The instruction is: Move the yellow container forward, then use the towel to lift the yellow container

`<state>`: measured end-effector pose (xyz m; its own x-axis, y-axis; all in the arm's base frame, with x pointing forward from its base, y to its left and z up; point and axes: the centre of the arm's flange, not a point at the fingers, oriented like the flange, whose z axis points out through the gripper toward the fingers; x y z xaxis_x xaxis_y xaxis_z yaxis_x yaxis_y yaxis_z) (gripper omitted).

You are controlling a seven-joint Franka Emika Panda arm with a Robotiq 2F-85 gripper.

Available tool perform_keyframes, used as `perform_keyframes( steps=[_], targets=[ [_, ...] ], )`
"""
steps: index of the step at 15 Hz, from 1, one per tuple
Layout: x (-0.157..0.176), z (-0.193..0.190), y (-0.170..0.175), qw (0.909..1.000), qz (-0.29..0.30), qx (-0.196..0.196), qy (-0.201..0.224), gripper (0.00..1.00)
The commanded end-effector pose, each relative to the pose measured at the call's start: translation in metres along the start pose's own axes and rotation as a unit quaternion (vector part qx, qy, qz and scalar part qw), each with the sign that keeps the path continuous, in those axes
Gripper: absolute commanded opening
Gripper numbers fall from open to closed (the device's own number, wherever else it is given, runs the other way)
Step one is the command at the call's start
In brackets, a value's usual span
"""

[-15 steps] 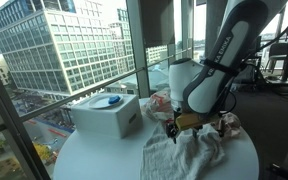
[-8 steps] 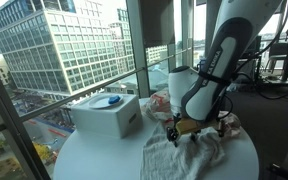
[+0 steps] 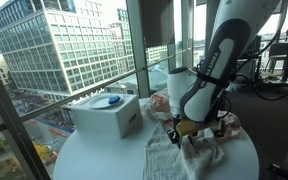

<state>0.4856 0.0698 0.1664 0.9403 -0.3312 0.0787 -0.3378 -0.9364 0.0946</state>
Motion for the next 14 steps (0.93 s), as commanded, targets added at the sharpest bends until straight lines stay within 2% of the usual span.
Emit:
perform_keyframes(
  steps=[1,5,7,14],
  targets=[
    [-0.012,-0.037,-0.003,0.9998,-0.010,-0.008,-0.017,0.29],
    [-0.025,-0.111,-0.006,0.9984,-0.038,-0.037,-0.022,0.29],
    [-0.034,-0.149,-0.007,0.9973,-0.057,-0.047,-0.002,0.29],
    [-0.076,-0.303,-0.009,0.9822,-0.118,-0.070,0.128,0.29]
  ],
)
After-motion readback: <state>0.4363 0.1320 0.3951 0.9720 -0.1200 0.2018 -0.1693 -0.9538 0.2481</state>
